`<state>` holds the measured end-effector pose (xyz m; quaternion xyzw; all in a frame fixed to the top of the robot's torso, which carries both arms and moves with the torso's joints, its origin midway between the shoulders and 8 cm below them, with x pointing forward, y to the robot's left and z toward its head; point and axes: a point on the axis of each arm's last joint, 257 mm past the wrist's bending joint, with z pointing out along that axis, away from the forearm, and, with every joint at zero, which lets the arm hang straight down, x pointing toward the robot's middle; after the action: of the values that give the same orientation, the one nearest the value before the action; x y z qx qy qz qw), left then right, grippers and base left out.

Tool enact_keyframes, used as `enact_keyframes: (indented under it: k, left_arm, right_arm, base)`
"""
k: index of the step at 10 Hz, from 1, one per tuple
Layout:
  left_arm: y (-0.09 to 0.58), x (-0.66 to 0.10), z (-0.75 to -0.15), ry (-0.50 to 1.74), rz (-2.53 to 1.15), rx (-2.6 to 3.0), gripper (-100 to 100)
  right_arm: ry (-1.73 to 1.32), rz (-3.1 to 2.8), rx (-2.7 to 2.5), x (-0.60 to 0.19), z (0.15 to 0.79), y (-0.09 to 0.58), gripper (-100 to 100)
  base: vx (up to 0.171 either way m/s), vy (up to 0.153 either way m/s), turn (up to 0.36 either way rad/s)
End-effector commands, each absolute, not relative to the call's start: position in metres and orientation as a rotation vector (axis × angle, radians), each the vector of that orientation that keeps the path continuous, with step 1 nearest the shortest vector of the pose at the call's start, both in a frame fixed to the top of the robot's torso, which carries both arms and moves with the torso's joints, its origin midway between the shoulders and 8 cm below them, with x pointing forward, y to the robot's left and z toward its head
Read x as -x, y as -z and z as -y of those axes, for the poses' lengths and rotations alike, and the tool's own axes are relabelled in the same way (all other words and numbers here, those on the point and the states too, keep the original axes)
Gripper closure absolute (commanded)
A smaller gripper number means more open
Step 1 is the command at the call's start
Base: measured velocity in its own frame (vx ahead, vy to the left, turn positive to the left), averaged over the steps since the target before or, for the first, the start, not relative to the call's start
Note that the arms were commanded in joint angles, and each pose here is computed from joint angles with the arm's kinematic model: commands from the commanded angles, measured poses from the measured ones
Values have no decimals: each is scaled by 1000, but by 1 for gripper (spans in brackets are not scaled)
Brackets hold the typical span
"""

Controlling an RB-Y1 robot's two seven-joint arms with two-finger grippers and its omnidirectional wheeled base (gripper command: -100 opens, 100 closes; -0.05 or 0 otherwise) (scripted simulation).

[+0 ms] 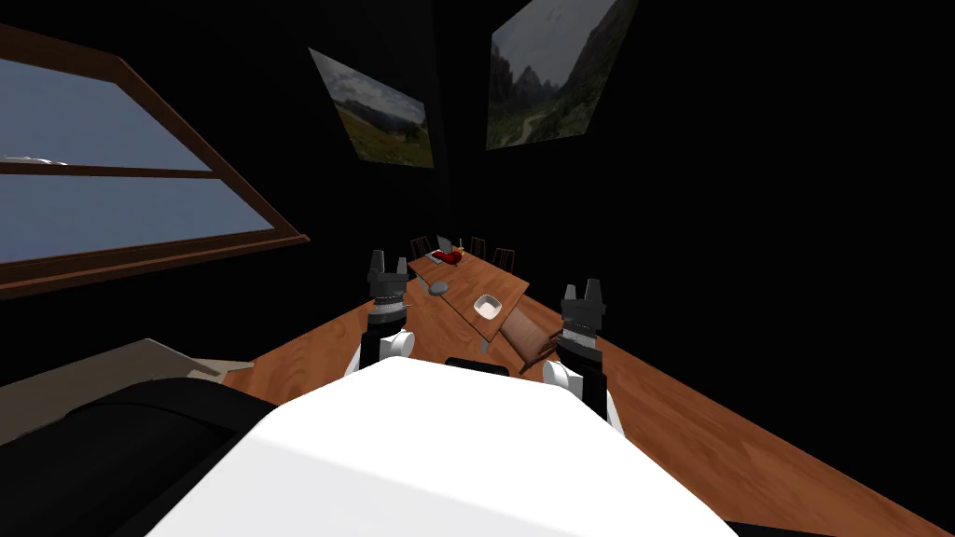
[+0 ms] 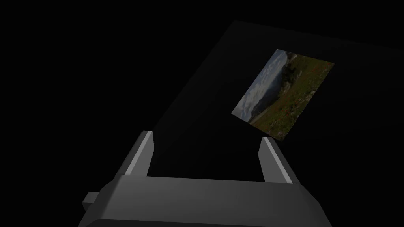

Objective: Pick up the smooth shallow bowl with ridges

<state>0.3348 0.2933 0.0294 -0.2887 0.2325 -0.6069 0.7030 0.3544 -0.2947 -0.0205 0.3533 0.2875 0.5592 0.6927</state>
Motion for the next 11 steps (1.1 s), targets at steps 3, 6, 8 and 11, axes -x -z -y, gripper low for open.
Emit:
enact_keyframes:
  k: [3, 6, 8, 11]
  left_arm:
    - [-29, -335, -293, 1351, -517, 642, 0]
    - [-29, -335, -293, 1351, -517, 642, 0]
    - [-29, -335, -293, 1351, -517, 643, 0]
    - [-29, -335, -293, 1350, -517, 643, 0]
  right_arm:
    - [-1225, -789, -768, -375, 277, 44, -100]
    - [-1174, -952, -759, -397, 259, 80, -100]
    - [-1123, -1073, -750, -413, 246, 112, -100]
    - [-1049, -1216, -750, -428, 234, 155, -100]
  base:
    - [-10, 53, 82]
    - [-10, 86, 124]
    - [5, 87, 141]
    - [2, 77, 113]
